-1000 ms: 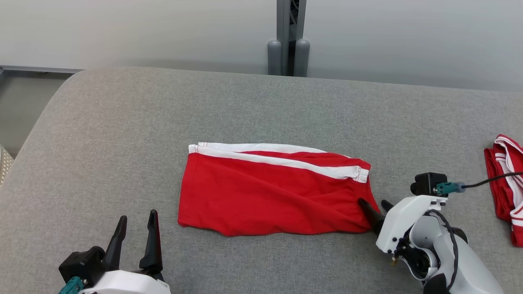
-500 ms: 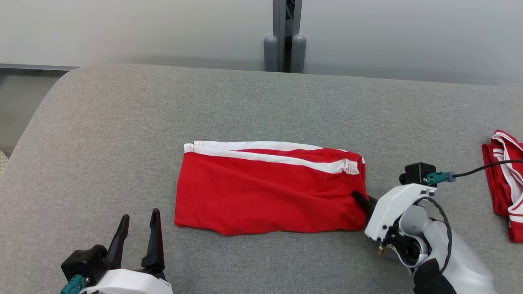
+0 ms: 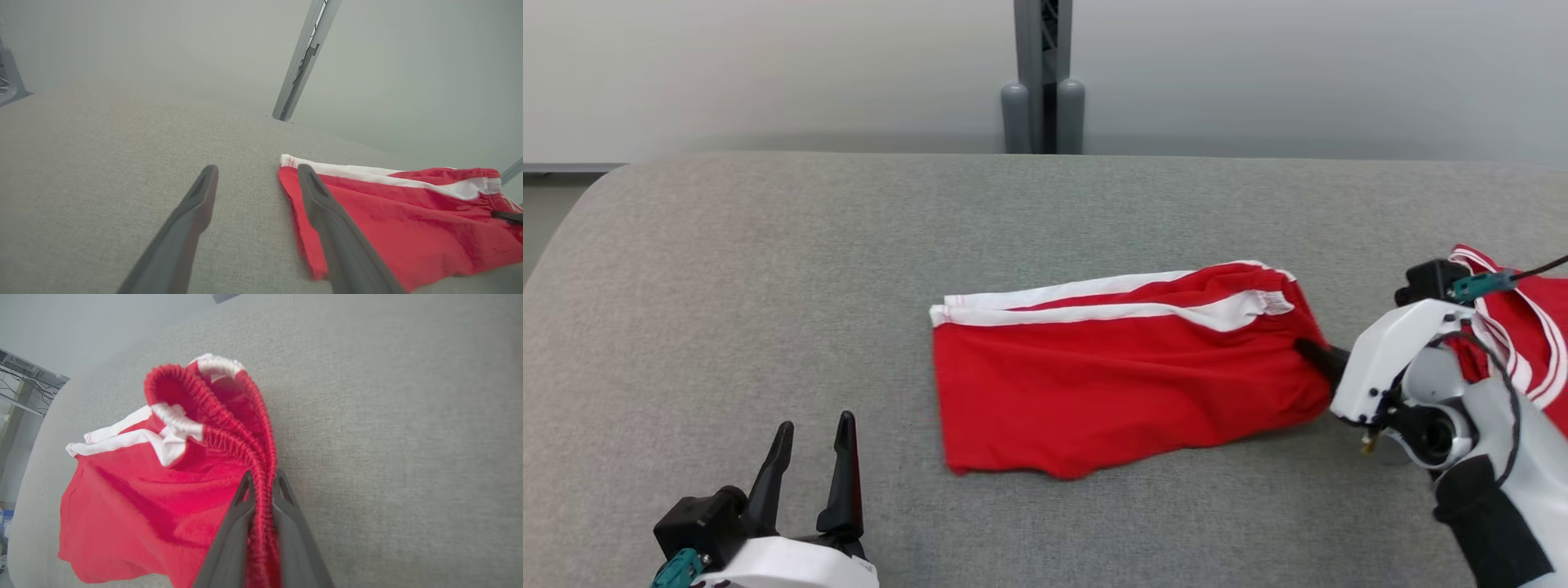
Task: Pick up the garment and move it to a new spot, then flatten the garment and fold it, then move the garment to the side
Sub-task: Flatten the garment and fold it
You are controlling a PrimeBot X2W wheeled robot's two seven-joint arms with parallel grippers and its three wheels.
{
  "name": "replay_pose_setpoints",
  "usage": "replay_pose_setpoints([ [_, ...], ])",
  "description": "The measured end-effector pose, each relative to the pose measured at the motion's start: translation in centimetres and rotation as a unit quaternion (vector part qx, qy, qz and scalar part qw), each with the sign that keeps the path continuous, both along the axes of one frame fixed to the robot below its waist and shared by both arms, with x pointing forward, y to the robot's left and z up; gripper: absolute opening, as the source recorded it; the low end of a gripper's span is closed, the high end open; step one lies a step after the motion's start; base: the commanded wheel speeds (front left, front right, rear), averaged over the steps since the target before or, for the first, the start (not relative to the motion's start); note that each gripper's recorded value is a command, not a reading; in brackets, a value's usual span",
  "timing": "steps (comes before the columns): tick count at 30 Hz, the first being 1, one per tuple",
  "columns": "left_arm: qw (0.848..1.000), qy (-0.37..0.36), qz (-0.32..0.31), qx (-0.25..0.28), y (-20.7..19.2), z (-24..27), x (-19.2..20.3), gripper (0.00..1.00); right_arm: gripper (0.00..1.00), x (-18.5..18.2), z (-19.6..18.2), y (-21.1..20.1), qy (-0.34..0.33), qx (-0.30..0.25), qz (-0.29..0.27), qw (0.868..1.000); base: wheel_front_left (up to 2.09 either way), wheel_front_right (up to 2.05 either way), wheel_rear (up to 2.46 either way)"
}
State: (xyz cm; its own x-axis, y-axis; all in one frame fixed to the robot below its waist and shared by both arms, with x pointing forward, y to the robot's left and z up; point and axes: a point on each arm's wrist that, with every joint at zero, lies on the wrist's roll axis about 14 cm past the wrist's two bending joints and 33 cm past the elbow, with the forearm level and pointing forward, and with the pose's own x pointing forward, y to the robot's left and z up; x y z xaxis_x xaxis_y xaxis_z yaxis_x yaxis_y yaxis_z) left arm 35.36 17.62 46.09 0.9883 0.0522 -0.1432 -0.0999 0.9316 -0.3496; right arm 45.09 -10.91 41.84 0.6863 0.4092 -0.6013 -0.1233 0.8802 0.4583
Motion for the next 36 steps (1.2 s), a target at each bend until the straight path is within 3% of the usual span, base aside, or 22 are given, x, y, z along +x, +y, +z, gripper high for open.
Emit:
replay_pose_setpoints([
  [8, 0.999, -0.011, -0.036, -0.005, -2.4, 0.6, 0.9, 1.00, 0.00, 0.7, 1.8, -7.0, -0.016, -0.065, -0.046, 0.997, 0.00, 0.00, 0.00],
  [13, 0.999, -0.015, -0.044, -0.006, -2.9, 0.9, 1.1, 1.00, 0.00, 0.5, 2.3, -8.0, -0.015, -0.061, -0.060, 0.996, 0.00, 0.00, 0.00],
  [22, 0.998, -0.022, -0.056, -0.003, -3.4, 1.4, 1.0, 1.00, 0.00, -0.3, 4.3, -2.3, -0.027, 0.022, -0.018, 0.999, 0.00, 0.00, 0.00],
  [36, 0.999, -0.027, -0.038, -0.002, -2.1, 1.8, -0.2, 1.00, 0.00, -1.9, 7.9, 7.9, -0.072, 0.062, 0.109, 0.989, 0.00, 0.00, 0.00],
])
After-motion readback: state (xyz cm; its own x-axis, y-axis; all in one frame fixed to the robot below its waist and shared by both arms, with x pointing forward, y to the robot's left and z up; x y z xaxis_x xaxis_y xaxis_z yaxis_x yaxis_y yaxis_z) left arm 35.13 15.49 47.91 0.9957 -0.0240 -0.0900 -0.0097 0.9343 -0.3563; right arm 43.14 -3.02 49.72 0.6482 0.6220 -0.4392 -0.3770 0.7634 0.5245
